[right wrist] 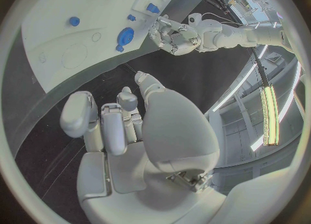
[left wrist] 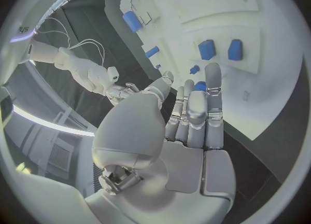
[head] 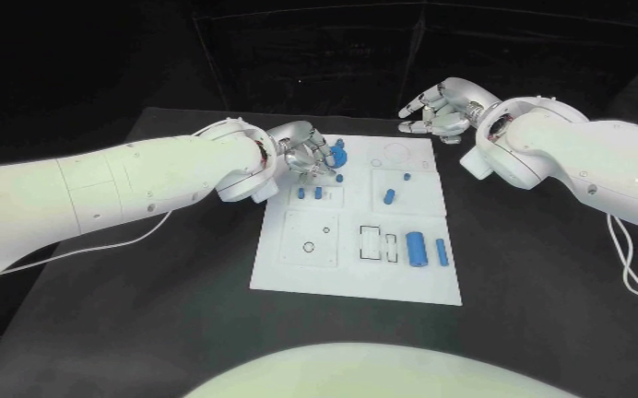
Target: Assemble the parts on the task board
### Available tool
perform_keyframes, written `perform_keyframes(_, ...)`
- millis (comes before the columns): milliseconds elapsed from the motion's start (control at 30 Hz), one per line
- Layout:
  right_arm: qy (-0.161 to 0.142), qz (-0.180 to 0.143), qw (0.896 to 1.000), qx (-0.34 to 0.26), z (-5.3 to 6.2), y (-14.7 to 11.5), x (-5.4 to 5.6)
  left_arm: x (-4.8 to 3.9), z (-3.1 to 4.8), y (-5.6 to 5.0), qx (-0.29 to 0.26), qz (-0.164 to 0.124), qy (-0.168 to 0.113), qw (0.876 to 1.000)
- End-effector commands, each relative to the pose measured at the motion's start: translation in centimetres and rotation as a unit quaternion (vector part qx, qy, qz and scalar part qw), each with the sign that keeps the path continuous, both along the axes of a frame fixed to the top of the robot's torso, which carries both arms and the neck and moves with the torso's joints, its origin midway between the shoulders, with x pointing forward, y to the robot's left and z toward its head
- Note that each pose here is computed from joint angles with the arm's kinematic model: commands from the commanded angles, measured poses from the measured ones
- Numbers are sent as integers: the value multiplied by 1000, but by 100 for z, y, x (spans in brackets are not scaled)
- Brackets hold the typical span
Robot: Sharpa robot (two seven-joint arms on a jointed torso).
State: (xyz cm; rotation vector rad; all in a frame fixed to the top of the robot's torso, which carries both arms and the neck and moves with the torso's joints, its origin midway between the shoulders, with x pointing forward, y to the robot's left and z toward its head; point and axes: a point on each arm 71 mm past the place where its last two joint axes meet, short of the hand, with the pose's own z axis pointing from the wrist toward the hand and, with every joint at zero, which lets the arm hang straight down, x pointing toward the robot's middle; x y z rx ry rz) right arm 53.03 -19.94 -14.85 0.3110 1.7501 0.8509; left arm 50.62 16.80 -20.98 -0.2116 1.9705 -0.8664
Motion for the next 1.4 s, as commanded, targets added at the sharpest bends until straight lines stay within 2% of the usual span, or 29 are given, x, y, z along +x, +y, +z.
perform_keyframes(33, -9, 1, 1000, 3, 23, 9, 3, 7, 59, -118, 40, -82, -79, 993)
perform_keyframes(67, -9, 1, 1000, 3, 24, 12, 3, 27, 57, -154, 56, -93, -95, 990)
perform_keyframes(233, -8, 2, 1000, 3, 23, 19, 2, 94, 37, -243, 104, -113, -132, 979)
perform_keyframes(400, -8, 4, 1000, 3, 23, 33, -1, 133, -2, -299, 148, -123, -152, 969)
perform_keyframes(767, -8, 6, 1000, 3, 24, 51, -5, 158, -107, -394, 223, -132, -156, 953)
perform_keyframes(1100, -7, 8, 1000, 4, 23, 74, -5, 184, -137, -475, 231, -137, -161, 950)
perform_keyframes(1400, -7, 9, 1000, 4, 23, 86, -4, 189, -172, -519, 237, -137, -154, 949)
